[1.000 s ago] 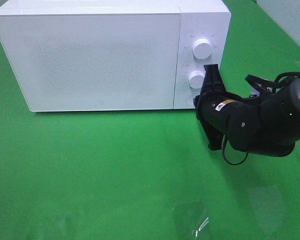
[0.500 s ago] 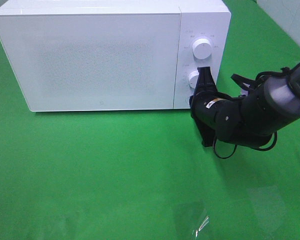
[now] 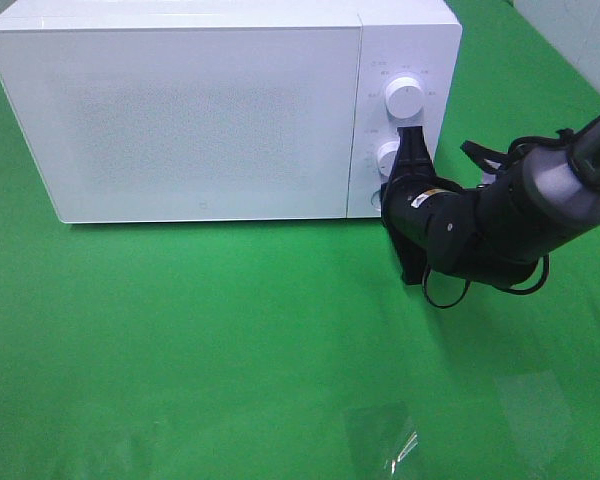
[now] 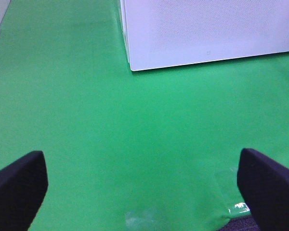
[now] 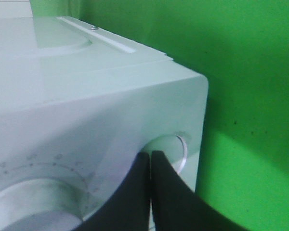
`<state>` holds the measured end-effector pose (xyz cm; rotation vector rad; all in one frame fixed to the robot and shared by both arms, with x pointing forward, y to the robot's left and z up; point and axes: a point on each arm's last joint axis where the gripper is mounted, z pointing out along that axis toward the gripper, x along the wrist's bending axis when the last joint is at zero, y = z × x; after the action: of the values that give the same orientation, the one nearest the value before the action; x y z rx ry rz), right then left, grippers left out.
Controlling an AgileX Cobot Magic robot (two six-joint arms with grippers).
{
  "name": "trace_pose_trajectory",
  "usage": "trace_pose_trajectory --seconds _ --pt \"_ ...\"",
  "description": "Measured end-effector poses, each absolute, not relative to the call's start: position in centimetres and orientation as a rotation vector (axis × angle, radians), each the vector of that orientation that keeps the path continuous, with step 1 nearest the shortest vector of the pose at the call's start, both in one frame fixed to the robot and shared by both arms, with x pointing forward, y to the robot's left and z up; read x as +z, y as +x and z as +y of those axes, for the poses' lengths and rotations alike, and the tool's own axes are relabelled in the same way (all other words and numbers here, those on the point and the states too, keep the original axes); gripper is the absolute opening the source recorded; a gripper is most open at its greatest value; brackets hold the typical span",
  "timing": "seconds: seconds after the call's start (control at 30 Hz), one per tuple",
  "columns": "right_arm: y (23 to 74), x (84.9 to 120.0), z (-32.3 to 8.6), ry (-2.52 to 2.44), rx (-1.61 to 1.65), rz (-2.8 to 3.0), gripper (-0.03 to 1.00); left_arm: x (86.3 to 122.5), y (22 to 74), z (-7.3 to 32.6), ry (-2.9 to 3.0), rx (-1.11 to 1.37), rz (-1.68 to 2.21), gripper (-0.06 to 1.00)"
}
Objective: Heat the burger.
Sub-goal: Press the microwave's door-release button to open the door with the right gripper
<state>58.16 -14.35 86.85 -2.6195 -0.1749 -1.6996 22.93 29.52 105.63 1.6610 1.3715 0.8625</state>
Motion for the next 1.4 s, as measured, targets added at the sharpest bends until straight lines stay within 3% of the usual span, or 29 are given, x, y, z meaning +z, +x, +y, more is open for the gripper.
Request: trace_pose_trajectory --seconds 1.4 --pt "59.4 85.5 -13.3 -2.604 -1.762 -0.076 0.0 105.6 22.9 29.5 1.661 0.864 1.372 0.99"
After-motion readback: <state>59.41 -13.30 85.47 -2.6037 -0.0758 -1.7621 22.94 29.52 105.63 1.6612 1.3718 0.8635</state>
